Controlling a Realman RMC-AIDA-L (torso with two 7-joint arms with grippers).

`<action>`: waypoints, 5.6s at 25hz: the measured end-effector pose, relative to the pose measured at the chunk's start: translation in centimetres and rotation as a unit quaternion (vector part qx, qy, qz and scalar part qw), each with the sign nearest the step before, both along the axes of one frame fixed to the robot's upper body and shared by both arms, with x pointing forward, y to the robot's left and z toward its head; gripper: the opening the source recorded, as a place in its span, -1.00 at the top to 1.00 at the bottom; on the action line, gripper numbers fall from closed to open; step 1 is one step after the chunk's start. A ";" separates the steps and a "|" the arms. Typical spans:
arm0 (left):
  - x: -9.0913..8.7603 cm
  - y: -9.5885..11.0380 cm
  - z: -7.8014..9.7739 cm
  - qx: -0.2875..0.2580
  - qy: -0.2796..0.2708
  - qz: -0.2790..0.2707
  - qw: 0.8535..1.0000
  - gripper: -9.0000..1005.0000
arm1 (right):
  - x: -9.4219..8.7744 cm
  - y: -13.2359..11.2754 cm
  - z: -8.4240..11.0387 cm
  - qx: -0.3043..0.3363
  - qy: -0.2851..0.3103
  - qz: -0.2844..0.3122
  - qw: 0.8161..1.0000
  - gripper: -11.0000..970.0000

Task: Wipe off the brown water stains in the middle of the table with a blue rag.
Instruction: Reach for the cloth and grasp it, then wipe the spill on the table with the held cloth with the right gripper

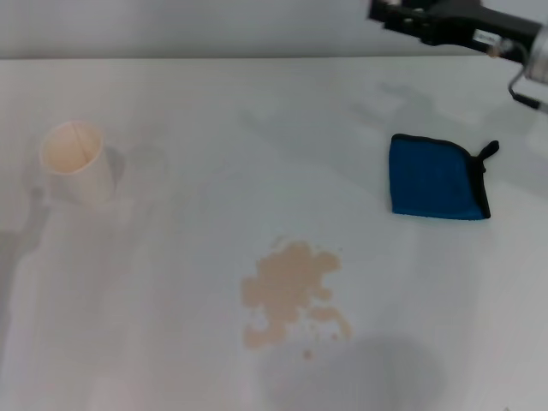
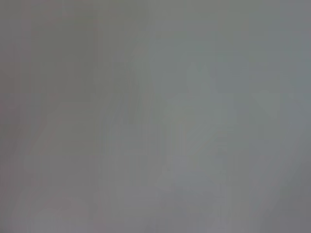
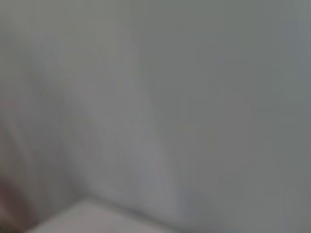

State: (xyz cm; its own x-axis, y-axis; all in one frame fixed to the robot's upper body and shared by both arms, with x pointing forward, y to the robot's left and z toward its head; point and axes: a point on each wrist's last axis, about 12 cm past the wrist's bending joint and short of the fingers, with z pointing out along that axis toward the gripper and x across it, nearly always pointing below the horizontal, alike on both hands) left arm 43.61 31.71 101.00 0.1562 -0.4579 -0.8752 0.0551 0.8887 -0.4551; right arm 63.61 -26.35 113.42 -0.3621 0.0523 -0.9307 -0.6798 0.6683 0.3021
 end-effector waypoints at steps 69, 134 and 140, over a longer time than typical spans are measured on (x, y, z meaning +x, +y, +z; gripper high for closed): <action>0.9 -1.8 -1.2 -0.001 0.054 -0.045 0.998 -0.74 | 1.0 5.2 -3.2 -0.533 0.223 0.107 0.809 -0.22; 2.3 -1.8 -0.3 0.001 0.032 -0.050 0.998 -0.74 | -3.1 12.9 -2.7 -0.507 0.181 0.276 0.796 0.93; 2.3 -1.8 -0.3 0.001 0.032 -0.050 0.998 -0.74 | -4.3 14.8 -2.7 -0.490 0.170 0.313 0.796 0.93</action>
